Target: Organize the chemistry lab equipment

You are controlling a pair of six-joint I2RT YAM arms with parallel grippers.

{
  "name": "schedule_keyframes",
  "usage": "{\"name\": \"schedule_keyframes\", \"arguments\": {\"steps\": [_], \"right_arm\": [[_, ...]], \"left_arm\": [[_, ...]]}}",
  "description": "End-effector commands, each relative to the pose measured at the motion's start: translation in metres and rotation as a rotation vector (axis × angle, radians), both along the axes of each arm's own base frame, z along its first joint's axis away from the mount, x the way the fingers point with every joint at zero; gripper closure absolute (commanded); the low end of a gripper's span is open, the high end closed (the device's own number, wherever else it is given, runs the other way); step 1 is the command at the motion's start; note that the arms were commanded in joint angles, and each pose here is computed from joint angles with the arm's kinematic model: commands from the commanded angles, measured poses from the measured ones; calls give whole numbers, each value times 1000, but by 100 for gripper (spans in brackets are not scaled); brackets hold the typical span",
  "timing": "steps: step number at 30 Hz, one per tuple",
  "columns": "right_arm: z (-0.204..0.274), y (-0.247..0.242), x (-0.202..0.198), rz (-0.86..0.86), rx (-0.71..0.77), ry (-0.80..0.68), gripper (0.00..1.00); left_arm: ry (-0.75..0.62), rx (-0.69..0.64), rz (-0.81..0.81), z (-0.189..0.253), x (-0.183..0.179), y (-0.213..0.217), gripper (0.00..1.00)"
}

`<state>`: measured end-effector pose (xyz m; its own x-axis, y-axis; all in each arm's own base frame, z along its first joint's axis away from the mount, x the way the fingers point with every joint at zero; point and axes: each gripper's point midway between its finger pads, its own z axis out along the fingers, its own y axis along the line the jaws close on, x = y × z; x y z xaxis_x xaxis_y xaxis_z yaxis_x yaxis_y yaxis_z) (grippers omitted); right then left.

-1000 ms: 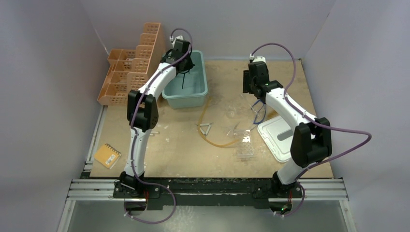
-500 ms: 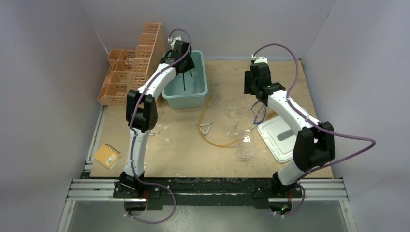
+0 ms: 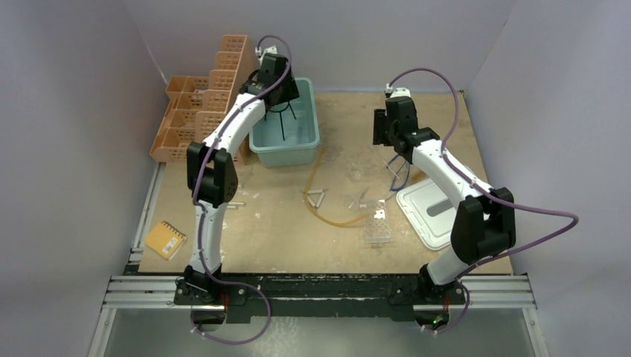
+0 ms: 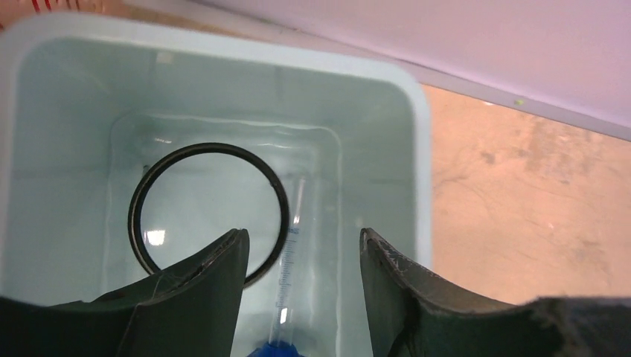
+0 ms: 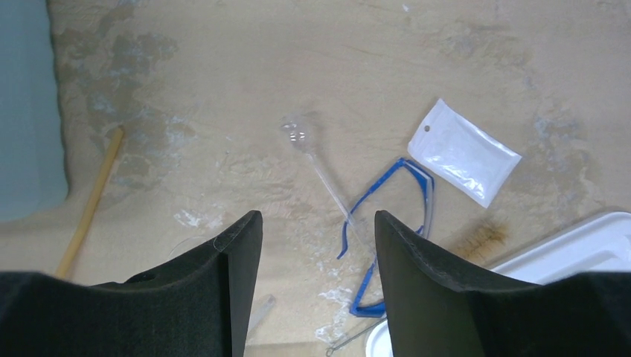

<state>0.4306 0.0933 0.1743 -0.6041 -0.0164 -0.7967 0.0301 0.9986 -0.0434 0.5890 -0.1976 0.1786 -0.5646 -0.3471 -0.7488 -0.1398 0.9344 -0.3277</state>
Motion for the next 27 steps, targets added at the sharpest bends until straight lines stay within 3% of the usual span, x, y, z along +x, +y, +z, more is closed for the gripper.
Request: {"name": "schedule_keyframes", "arguments": {"steps": [1, 10, 15, 27], "right_arm": [[24, 19, -1, 53, 95, -42, 40], [1, 10, -10, -23, 87, 93, 40], [-39, -4, -9, -18, 112, 233, 52], [-98, -5, 26, 146, 34, 428, 51]], "left_arm": [[-201, -41, -128, 114, -21, -9, 44], [-220, 30, -402, 132, -117, -48, 42], [-234, -29, -550, 126, -169, -60, 41], [-220, -126, -547, 122, -187, -63, 37]]}}
